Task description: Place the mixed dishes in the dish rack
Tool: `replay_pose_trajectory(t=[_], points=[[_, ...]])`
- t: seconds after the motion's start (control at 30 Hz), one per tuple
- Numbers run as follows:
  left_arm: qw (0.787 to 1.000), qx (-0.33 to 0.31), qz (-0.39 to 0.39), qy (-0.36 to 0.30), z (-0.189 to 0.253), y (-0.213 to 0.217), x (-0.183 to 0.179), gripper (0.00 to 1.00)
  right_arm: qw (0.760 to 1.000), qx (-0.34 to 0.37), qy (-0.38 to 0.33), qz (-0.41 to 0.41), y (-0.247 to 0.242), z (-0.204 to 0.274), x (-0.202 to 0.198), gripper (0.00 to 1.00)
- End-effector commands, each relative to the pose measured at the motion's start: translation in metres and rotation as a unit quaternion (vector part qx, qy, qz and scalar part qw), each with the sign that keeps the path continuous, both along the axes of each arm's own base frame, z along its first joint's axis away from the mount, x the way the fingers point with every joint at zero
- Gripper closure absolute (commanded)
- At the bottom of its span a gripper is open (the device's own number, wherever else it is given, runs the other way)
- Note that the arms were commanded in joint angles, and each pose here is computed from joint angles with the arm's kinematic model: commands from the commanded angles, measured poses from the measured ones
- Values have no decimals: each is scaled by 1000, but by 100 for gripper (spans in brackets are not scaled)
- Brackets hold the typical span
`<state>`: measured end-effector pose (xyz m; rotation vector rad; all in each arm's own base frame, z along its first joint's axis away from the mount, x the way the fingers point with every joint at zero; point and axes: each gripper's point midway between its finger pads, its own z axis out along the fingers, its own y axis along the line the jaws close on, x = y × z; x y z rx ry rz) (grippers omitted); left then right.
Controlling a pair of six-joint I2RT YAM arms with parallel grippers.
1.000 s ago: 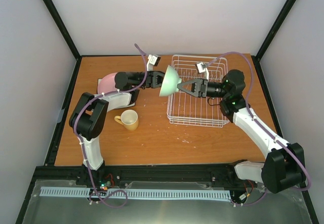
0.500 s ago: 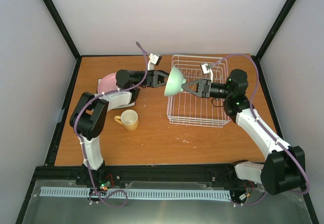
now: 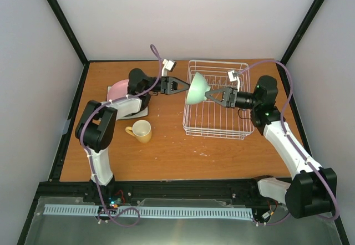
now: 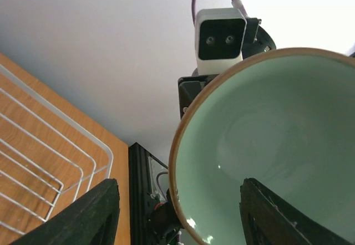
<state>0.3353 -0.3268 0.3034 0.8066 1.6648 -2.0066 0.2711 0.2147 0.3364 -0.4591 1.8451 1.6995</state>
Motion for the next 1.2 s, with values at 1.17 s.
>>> replay_pose_trajectory(t=[1.17], points=[[714,485,493,-114,-10,206,95,36,789,-505,103,-334,-155,-115,66,97]])
